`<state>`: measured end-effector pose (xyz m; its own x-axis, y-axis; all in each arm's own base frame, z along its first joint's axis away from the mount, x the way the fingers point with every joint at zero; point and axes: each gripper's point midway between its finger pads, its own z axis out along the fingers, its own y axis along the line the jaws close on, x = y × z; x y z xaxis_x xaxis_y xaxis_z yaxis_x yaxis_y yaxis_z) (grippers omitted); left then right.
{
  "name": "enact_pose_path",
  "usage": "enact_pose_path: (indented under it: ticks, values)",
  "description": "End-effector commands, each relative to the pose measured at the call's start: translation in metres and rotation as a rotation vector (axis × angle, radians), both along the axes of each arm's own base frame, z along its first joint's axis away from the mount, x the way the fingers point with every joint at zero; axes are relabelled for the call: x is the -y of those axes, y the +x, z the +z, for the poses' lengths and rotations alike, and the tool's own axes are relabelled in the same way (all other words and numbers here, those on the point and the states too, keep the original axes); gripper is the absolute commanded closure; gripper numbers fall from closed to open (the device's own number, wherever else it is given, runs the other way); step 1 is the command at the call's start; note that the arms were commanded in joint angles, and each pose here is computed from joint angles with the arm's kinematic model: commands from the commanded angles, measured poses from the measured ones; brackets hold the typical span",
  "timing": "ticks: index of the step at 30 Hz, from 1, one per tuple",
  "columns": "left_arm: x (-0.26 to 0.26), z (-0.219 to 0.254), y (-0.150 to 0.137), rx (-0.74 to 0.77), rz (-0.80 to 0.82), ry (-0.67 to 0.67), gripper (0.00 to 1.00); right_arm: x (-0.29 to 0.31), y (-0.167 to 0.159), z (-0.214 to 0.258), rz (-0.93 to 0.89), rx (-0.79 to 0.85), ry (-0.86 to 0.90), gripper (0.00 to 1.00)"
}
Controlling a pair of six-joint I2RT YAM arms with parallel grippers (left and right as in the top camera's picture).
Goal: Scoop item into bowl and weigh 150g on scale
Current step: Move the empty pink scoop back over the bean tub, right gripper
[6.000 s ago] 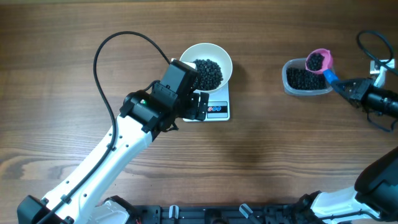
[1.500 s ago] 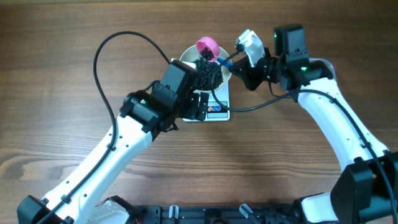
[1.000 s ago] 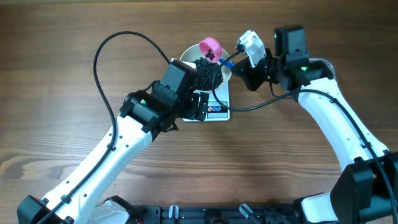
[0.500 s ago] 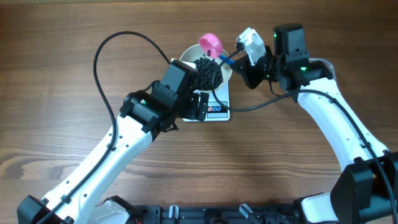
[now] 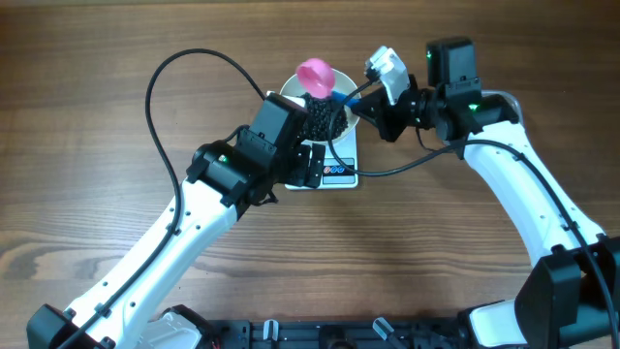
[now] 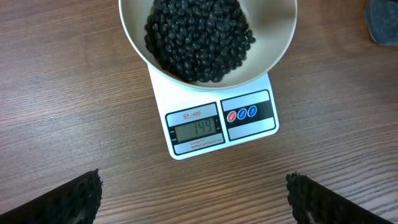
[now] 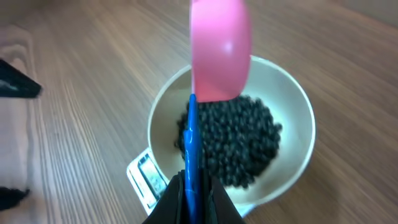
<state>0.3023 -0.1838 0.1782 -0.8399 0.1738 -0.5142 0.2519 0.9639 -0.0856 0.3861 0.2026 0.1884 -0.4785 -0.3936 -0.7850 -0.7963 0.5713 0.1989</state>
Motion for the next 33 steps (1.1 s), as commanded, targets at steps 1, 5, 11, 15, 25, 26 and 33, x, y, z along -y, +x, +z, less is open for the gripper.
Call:
enact_pose_path:
  ticks: [1, 5, 11, 15, 25, 26, 33]
  values:
    - [0.001, 0.002, -0.003, 0.001, -0.001, -0.015, 0.00, 0.019, 0.017, -0.007, -0.097, 0.053, -0.115, 0.96]
    - [0.001, 0.002, -0.003, 0.001, -0.001, -0.015, 0.00, 0.024, 0.018, -0.005, -0.161, 0.016, -0.106, 0.96]
    - [0.001, 0.002, -0.003, 0.001, -0.001, -0.015, 0.00, 0.016, 0.021, 0.046, -0.197, 0.019, 0.119, 0.96]
    - [0.001, 0.002, -0.003, 0.001, -0.001, -0.015, 0.00, 0.067, 0.034, 0.073, -0.352, 0.112, 0.096, 0.96]
    - [0.001, 0.002, -0.003, 0.001, -0.001, -0.015, 0.00, 0.254, 0.007, 0.030, -0.946, -0.065, -0.240, 0.96]
    - [0.001, 0.002, -0.003, 0.001, -0.001, -0.015, 0.00, 0.263, 0.002, 0.019, -0.973, -0.107, -0.277, 0.96]
    - [0.001, 0.002, -0.003, 0.001, -0.001, -0.015, 0.00, 0.272, -0.010, -0.023, -0.967, -0.253, -0.382, 0.96]
